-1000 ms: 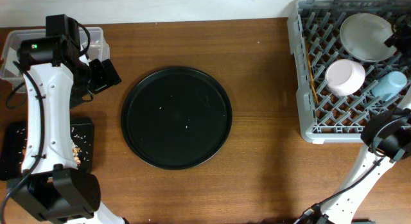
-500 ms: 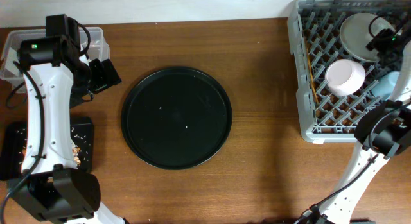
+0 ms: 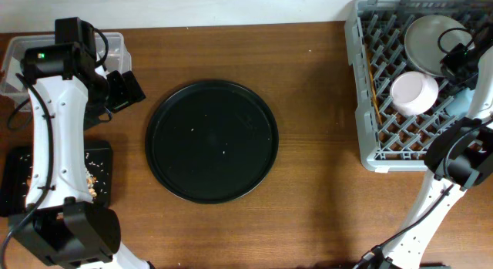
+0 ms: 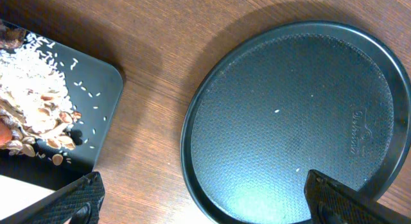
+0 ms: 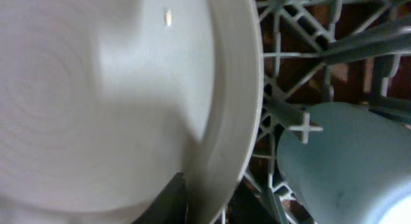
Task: Sort waste into correct bins and load items into the dishwasher rack
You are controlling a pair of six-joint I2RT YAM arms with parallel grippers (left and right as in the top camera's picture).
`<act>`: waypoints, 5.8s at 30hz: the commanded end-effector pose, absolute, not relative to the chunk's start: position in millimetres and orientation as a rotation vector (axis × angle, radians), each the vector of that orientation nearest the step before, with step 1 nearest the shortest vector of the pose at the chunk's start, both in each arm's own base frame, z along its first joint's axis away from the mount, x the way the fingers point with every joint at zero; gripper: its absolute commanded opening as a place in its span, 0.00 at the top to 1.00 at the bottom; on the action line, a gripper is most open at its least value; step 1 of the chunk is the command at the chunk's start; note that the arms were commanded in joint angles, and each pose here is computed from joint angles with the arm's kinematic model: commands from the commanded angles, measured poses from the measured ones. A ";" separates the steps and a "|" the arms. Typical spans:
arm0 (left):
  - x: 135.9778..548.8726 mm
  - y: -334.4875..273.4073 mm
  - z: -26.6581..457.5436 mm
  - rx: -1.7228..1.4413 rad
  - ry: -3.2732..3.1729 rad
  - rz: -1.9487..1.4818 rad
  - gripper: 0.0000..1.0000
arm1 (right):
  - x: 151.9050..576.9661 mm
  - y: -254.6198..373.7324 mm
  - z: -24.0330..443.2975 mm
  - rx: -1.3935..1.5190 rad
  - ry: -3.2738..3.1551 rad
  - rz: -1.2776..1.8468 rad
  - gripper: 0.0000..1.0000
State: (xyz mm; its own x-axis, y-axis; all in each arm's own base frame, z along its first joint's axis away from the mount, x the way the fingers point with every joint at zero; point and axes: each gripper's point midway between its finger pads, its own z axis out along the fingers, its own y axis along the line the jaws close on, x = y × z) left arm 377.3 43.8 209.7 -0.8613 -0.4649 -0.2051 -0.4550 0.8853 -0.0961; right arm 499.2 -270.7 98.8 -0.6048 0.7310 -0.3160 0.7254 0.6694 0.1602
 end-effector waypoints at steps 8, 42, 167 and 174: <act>376.7 44.5 209.8 -0.712 2.828 -0.052 0.01 | 502.5 -285.3 203.7 1.068 2.328 -0.036 0.96; 376.7 44.5 209.8 -0.712 2.828 -0.052 0.01 | 509.2 -266.4 117.8 0.958 2.549 -0.030 0.96; 376.7 44.5 209.8 -0.712 2.828 -0.052 0.01 | 384.7 -126.3 396.5 1.016 2.139 -0.317 0.01; 376.7 44.5 209.8 -0.712 2.828 -0.052 0.01 | 332.1 -55.3 460.8 0.610 2.157 0.071 0.02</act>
